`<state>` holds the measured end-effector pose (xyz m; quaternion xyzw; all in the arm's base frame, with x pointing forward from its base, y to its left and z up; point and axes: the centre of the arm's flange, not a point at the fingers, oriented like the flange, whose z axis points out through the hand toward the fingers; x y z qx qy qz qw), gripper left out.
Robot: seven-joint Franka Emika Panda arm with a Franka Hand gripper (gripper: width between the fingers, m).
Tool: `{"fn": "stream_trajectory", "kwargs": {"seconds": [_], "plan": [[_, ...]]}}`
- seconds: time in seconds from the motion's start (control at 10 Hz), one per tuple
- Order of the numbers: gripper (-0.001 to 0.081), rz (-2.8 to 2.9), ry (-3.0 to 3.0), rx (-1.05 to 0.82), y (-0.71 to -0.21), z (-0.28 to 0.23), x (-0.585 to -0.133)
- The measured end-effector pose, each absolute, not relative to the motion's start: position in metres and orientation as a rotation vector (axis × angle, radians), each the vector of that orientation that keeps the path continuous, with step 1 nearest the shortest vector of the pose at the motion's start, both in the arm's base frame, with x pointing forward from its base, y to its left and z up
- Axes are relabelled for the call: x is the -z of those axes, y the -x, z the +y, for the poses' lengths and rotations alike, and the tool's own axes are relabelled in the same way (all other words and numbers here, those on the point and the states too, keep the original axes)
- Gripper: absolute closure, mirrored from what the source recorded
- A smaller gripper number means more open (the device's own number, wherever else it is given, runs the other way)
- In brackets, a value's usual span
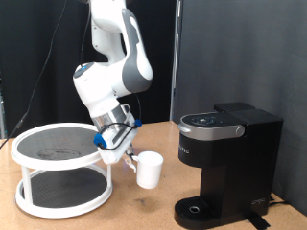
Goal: Make a cup of coffee with the keurig machine
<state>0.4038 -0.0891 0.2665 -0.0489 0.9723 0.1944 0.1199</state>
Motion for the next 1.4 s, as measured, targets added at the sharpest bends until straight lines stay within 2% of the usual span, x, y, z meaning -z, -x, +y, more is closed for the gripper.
{"fn": "stream_trajectory", "kwargs": {"seconds": [0.7,1.4], "plan": [[0.0805,2.798,0.191,-0.579,-0.439,-0.038,-0.248],[0.0805,2.766,0.238,-0.565,-0.452,0.005,-0.233]]}}
